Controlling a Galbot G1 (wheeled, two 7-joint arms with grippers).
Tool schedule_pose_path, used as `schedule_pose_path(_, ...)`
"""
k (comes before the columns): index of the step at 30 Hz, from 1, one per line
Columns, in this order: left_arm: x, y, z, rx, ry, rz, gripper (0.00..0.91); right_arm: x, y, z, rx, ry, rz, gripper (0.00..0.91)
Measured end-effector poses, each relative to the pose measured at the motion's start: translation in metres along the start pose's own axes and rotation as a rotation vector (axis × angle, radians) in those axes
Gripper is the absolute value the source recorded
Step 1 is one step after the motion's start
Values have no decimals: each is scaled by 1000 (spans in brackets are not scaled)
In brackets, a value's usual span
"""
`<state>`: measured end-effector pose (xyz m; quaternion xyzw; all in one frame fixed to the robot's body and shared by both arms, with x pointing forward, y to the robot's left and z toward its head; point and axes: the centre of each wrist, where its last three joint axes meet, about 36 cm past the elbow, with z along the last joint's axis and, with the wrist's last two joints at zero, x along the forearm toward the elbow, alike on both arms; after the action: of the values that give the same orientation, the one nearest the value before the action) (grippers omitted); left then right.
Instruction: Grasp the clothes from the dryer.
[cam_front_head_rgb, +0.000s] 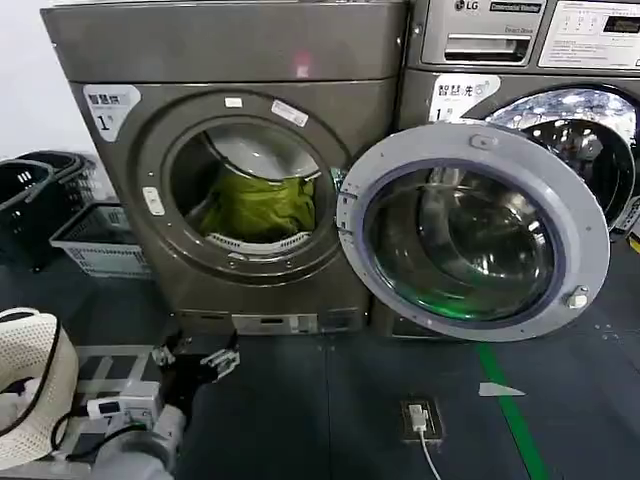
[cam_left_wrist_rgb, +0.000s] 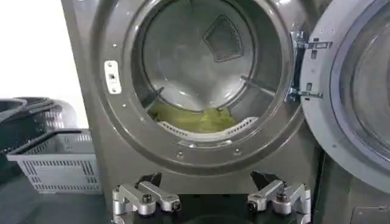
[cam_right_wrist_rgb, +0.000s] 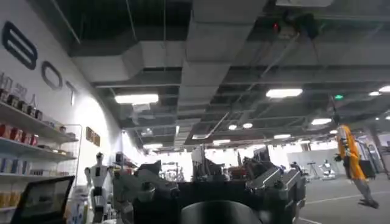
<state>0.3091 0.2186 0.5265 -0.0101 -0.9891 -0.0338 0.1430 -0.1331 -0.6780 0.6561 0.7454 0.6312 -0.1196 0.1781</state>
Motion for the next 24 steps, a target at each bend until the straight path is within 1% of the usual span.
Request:
schedule_pose_path(8, -3, -3, 3, 11, 10, -17, 907, 1, 0, 1, 0, 2, 0, 907)
schedule_pose_path(24, -4, -4, -1, 34, -3, -4, 907, 1, 5, 0, 1, -2, -12, 907)
